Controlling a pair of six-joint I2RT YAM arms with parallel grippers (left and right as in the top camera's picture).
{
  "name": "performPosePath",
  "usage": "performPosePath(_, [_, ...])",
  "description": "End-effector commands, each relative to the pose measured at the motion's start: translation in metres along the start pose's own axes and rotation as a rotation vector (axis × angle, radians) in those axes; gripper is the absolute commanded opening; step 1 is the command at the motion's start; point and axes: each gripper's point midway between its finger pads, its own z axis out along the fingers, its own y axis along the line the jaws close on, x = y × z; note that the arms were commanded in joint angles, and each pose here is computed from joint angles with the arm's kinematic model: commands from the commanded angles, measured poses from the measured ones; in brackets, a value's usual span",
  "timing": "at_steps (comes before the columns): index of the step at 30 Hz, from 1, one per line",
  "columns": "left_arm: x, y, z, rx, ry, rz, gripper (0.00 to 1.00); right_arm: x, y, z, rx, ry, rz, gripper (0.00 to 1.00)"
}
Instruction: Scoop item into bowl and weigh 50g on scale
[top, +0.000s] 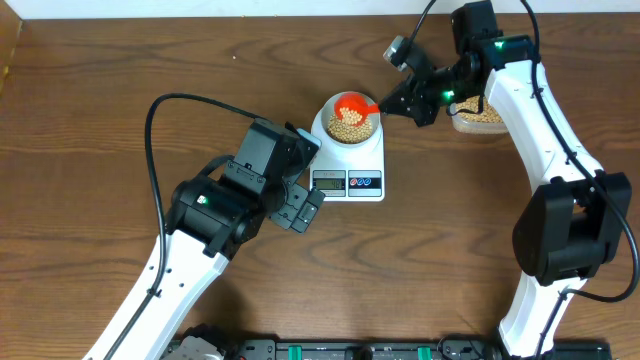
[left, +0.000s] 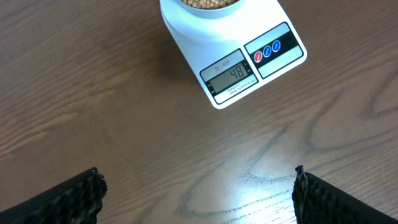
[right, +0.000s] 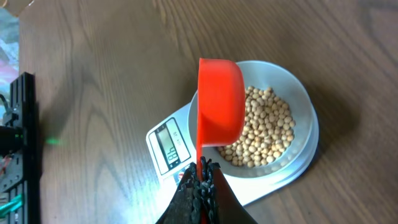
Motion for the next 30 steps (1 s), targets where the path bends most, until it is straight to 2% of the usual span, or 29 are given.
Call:
performPosePath(1, [-0.0017,0.0004,-0.0016,0.003,-0.007,0.001,0.98,-0.0114,0.0053,-0.0089,0.021,-0.024,-0.031,0.01])
performPosePath(30, [-0.0017,0.0004,-0.0016,0.003,-0.007,0.001,0.98,-0.011,0.0038,-0.009,0.029,-0.022,-0.01,0.01])
